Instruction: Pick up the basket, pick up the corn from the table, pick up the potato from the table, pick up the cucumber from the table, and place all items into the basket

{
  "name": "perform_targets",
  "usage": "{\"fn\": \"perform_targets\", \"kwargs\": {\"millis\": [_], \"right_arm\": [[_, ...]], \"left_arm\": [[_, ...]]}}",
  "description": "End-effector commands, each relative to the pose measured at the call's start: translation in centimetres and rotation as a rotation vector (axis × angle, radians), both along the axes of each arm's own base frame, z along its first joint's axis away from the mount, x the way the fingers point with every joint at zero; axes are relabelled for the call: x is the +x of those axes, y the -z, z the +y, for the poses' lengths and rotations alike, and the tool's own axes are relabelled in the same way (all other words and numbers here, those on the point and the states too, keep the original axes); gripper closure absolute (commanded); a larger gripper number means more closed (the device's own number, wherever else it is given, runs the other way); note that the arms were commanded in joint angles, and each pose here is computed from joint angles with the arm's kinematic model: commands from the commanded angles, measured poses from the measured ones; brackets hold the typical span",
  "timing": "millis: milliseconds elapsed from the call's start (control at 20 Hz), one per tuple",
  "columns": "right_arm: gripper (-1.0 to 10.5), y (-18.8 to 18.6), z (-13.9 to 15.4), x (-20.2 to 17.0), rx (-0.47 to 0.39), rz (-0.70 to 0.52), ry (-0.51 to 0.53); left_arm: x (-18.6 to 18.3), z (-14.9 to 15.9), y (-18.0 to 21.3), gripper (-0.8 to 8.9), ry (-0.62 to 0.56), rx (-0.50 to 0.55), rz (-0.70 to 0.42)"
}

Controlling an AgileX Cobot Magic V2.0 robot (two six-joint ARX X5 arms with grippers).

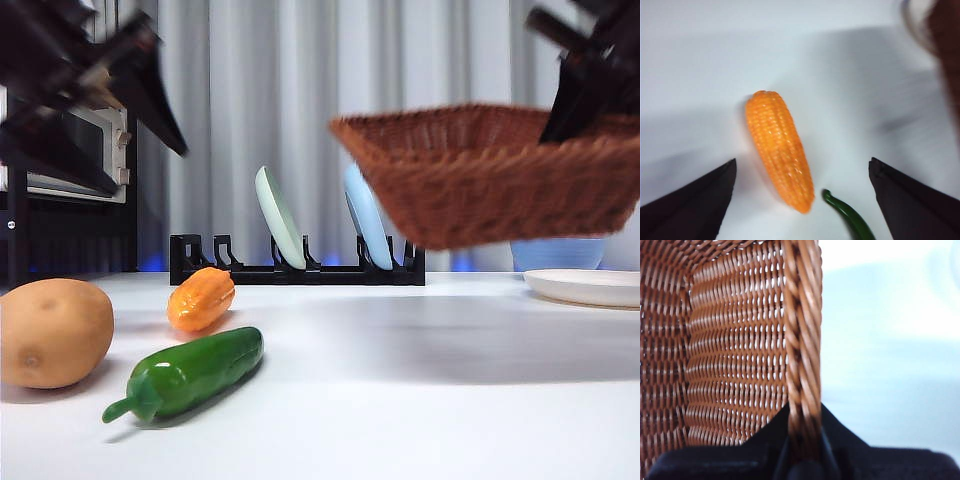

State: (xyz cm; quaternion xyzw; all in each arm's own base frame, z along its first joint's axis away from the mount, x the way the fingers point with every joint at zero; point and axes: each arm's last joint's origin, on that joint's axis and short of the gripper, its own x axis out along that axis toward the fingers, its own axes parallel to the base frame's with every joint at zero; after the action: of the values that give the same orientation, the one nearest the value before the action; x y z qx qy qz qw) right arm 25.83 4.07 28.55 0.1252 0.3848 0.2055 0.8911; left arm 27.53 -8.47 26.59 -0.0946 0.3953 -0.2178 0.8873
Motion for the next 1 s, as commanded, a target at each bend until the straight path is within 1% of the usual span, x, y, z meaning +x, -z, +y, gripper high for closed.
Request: {"fn": "perform_targets", "kwargs": {"millis": [50,200,350,500,600,650,700,750,800,900,1000], "right_arm": [[9.6,-1.9,-0.2,-1.2,0.023,-0.065,0.005],[9.6,-3.2,-0.3,-2.7,0.028,-0.106,0.005],[9.6,-3.7,-0.4,-3.5,0.029,-0.118,0.004],[9.6,-3.6,-0.5,-3.7,0.027,-0.102,0.004],[9.6,-3.6,-0.5,-3.7,0.027,-0.100,0.004],[9.6,-3.6,-0.5,-3.7,0.027,-0.100,0.004],[9.6,-3.6,-0.5,-3.7,0.027,-0.100,0.004],[9.6,-3.6,-0.5,-3.7,0.027,-0.100,0.005],[9.6,-3.6,-0.5,-3.7,0.025,-0.100,0.007],[9.6,-3.5,-0.6,-3.6,-0.002,-0.104,0.038],[9.6,-3.4,-0.5,-3.3,-0.004,-0.109,0.044]], "left_arm": [[2.2,-1.8,1.4,3.68,-0.007,0.065,0.071],[4.6,-3.8,3.6,3.68,0.014,0.114,0.141],[5.9,-5.4,6.0,3.69,0.011,0.177,0.180],[6.3,-5.9,8.2,3.69,0.017,0.212,0.234],[6.5,-6.0,8.8,3.79,0.020,0.220,0.246],[6.5,-6.0,8.8,4.02,0.014,0.227,0.242],[6.5,-6.0,8.8,5.47,0.017,0.242,0.232],[6.5,-6.0,8.8,7.82,0.044,0.258,0.216],[6.6,-6.0,8.7,8.11,0.054,0.262,0.210],[6.3,-5.9,7.5,8.21,0.056,0.265,0.212],[5.4,-5.6,4.2,8.21,0.065,0.255,0.156]]}}
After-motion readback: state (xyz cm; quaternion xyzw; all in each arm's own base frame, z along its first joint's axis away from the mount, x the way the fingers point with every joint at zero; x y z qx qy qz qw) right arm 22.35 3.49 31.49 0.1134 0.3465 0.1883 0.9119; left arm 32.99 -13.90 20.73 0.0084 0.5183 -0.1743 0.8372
